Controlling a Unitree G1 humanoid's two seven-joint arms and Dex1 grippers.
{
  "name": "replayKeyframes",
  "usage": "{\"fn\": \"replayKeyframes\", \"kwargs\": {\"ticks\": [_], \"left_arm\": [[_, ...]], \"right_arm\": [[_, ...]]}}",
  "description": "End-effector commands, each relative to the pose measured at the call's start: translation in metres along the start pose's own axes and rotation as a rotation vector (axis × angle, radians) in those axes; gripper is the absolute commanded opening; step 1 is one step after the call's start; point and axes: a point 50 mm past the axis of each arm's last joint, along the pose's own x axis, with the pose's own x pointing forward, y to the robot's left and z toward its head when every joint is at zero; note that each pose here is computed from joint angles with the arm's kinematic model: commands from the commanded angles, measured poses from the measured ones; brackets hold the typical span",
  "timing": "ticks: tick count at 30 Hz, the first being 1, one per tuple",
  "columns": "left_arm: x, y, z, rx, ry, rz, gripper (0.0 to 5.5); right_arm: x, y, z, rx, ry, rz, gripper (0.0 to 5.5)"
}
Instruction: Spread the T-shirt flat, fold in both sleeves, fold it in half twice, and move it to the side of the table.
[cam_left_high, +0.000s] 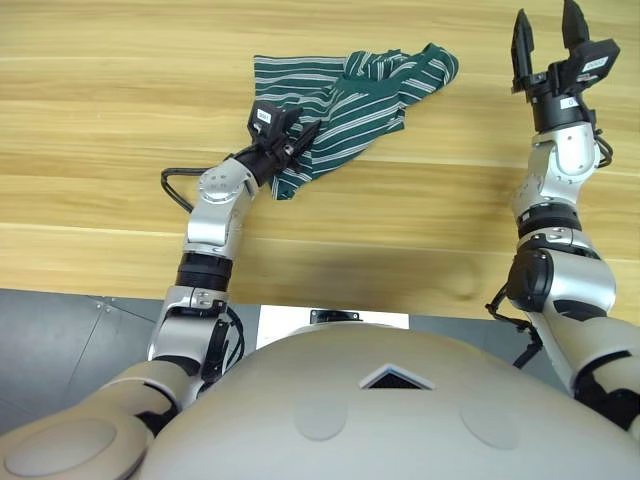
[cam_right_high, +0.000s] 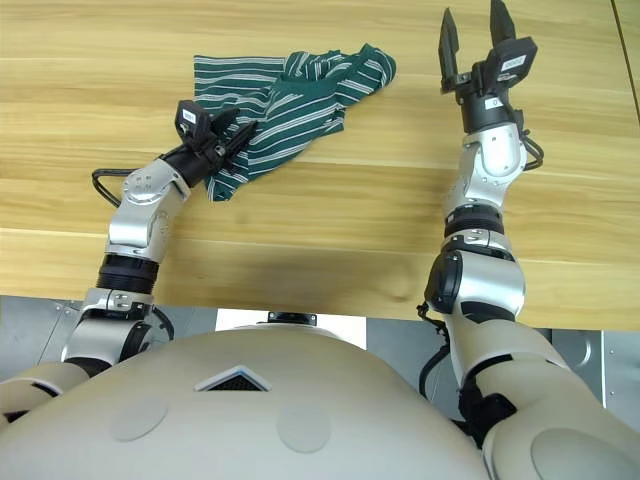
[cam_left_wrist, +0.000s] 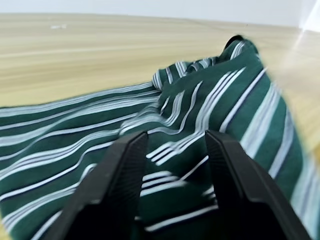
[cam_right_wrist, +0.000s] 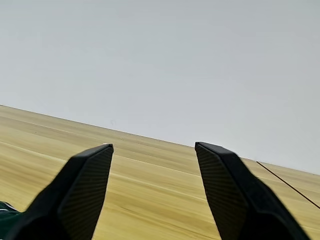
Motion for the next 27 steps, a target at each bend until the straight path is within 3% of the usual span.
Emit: {"fn": "replayKeyframes", "kwargs": {"ticks": [1,7,11,15,20,27], "left_arm": [[0.002,0.006,0.005,0.056,-0.014,0.045,2.00],[-0.012,-0.007,0.029,0.069,-0.195,-0.057,2.00],[-0.024,0.029,0.040,0.000,-0.228,0.014,2.00],[-0.020,0.042,0.032,-0.056,-0.153,-0.032,2.00],[-0.011,0.038,0.016,-0.079,-0.020,-0.256,2.00],[-0.010,0.050,0.014,-0.139,-0.026,-0.322,3.00]], "right_arm": [[0.008,0.003,0.005,-0.021,-0.018,0.027,3.05],[0.007,0.006,0.004,-0.026,-0.019,0.040,3.05],[0.007,0.006,0.004,-0.028,-0.014,0.041,3.05],[0.009,0.007,0.003,-0.026,-0.010,0.048,3.05],[0.013,0.009,0.004,-0.025,-0.008,0.061,3.05],[0.014,0.009,0.003,-0.025,0.001,0.064,3.05]]}}
